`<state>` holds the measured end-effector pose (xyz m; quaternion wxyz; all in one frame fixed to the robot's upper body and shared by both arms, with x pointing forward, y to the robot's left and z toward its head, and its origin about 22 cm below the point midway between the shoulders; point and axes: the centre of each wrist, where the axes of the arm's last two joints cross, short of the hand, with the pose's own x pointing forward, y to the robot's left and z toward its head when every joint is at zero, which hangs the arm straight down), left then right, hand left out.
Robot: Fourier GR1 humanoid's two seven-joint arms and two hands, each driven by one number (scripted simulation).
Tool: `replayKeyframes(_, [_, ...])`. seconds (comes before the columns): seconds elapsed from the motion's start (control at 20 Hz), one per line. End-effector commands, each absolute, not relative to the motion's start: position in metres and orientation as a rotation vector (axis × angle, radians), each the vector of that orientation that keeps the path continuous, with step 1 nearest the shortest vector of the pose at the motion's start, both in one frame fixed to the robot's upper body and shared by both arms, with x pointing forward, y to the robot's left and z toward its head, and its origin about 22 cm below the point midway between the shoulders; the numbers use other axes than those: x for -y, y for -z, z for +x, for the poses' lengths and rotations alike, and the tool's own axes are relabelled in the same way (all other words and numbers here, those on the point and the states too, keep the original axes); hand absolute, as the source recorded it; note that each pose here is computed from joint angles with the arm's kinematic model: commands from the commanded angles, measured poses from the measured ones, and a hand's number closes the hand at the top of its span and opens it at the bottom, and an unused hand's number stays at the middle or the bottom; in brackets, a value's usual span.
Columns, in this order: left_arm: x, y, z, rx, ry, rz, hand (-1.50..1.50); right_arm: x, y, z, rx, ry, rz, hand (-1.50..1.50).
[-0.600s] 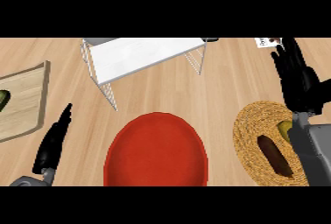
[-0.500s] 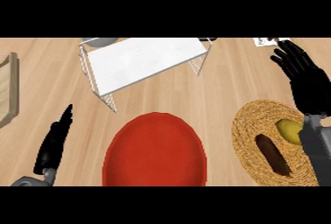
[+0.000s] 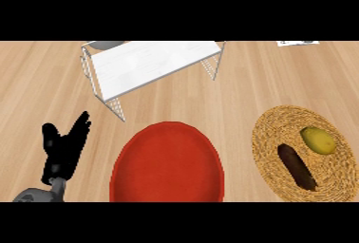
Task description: Pick the lemon from the placemat and place it in the tiered shelf
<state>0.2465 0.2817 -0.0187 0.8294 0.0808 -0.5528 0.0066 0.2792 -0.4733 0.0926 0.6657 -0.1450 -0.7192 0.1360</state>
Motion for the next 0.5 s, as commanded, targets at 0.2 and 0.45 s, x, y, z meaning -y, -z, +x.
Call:
replayKeyframes(0.2, [-0.277,0.029,0.247,1.133,-0.027,0.085,0.0,0.55,-0.108,0.24,1.611,-0.52,-0.109,-1.5])
replayKeyframes(0.45, [-0.284,0.024,0.253,1.139,-0.019,0.063,0.0,0.563,-0.128,0.239,1.542,-0.664,-0.033,-1.5])
